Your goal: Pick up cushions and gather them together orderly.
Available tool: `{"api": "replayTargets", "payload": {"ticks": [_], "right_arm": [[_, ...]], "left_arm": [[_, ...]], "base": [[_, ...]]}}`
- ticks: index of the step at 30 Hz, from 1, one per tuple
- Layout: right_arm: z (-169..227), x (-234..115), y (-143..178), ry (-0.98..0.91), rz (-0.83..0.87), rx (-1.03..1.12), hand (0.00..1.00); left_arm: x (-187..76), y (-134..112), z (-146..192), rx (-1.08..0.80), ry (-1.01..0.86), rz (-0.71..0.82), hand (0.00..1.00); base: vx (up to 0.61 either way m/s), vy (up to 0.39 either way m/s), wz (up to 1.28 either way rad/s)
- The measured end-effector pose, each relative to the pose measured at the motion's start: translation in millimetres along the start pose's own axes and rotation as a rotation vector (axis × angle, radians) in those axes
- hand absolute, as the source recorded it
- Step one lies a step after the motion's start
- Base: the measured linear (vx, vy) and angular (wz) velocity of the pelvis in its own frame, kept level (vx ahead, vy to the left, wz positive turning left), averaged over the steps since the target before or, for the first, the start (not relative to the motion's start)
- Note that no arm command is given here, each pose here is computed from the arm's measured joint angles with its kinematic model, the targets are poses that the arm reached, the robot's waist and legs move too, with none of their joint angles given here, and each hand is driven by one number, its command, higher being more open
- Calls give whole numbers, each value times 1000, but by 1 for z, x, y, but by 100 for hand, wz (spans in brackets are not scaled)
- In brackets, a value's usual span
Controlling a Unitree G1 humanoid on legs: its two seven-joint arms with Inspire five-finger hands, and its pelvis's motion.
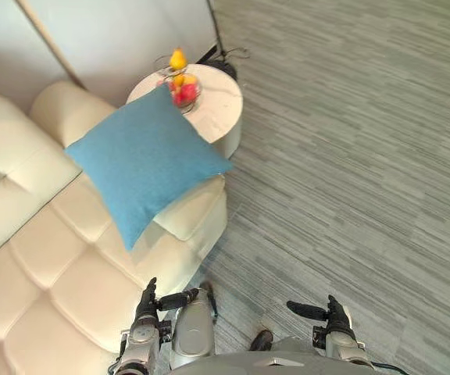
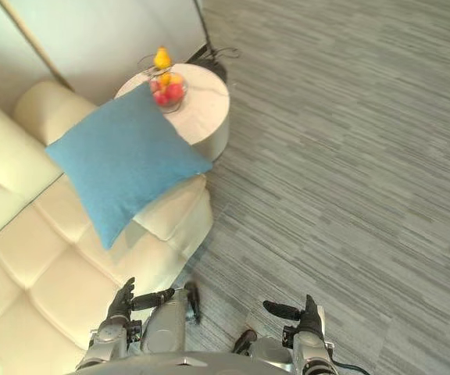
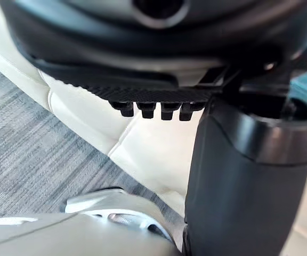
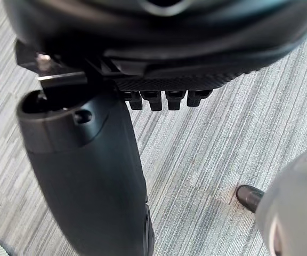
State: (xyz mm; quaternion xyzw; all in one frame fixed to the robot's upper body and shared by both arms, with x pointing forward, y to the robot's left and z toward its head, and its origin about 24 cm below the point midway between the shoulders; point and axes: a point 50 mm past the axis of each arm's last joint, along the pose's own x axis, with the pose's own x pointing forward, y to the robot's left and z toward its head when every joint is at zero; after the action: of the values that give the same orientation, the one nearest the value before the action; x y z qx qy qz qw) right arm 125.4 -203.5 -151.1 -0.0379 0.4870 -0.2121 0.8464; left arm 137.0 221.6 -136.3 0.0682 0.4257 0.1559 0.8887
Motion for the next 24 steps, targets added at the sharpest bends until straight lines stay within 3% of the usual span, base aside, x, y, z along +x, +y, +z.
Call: {"api": "replayTargets", "payload": {"ticks": [6,13,24], "right_arm": [[-2,-2,5,5,16,5,100],[-4,-2,7,8,43,-39,100],[-5,-3,-3,-18,9,6,100]], "left_arm": [[-2,5,-11,15,42,9,100],[-4,3,-19,32,72,1,100],[-8,-9,-25,11,91,-23,100]], "base": [[268,144,28],[207,26,88],[162,-273,98]]}}
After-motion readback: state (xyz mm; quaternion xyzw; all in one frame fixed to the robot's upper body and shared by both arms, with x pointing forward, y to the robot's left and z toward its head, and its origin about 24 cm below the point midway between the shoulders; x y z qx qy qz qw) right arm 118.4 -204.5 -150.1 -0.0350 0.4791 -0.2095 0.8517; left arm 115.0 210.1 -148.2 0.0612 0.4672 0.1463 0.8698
